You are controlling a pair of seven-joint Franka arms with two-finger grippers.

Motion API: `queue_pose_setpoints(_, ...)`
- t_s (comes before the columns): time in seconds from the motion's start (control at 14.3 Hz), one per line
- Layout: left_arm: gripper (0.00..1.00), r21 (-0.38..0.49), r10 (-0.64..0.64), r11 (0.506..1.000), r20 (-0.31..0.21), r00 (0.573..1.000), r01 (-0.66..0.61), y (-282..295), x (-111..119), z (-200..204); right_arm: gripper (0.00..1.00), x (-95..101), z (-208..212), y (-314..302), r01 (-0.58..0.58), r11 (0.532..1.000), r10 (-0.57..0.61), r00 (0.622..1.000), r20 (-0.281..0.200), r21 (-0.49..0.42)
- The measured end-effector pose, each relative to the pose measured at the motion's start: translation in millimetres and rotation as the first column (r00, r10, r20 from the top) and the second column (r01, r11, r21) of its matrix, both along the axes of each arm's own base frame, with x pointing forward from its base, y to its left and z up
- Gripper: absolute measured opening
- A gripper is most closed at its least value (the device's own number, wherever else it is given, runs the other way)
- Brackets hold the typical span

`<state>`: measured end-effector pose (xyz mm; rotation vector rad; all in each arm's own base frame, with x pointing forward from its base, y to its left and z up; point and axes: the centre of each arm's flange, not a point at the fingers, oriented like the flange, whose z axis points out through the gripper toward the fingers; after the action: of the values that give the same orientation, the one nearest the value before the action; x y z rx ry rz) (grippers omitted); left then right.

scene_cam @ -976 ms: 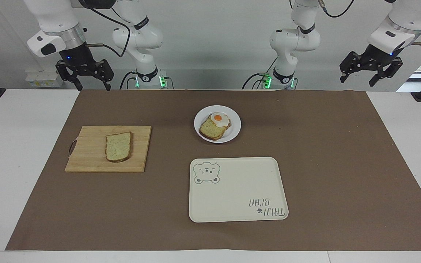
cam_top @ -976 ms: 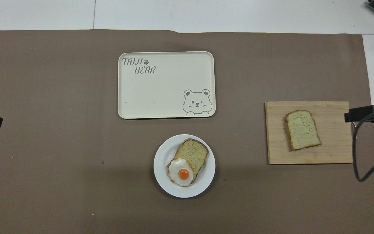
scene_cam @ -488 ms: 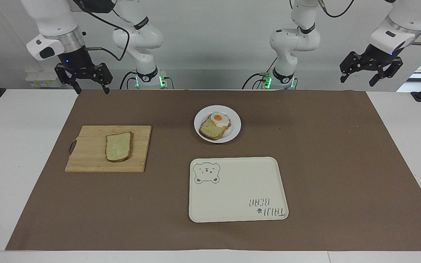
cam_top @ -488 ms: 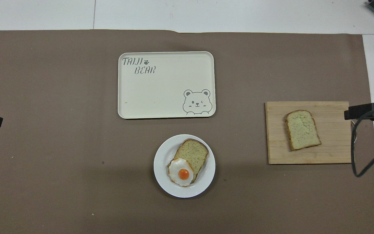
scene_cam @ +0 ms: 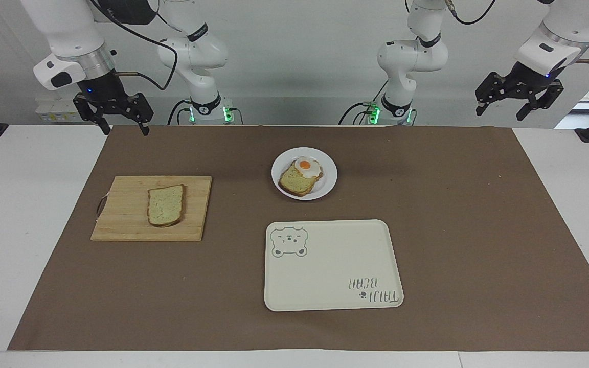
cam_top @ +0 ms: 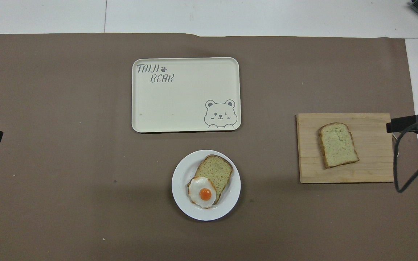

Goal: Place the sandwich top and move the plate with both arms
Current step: 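Reach the right gripper down to the bread slice on the board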

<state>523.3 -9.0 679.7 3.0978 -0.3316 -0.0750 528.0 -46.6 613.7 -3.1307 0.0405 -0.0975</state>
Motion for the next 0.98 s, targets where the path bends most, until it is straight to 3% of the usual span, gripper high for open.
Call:
queue_pose_setpoints(0.21, 1.00, 0.000, 0.000, 1.000, 0.000, 1.000, 0.000, 0.0, 0.0, -0.1, 1.00, 4.5, -19.5, -14.2, 0.013, 1.000, -0.013, 1.000, -0.001, -0.001)
queue_pose_setpoints(0.63, 1.00, 0.000, -0.002, 1.000, -0.001, 1.000, 0.002, -0.9, 0.0, -0.2, 1.00, 24.6, -80.4, -17.1, 0.005, 1.000, -0.005, 0.999, -0.049, 0.000)
queue_pose_setpoints(0.98, 1.00, 0.000, -0.011, 1.000, -0.001, 1.000, 0.011, -6.0, -0.1, -0.3, 1.00, 48.5, -159.4, -20.8, 0.003, 1.000, -0.003, 0.999, -0.041, -0.007)
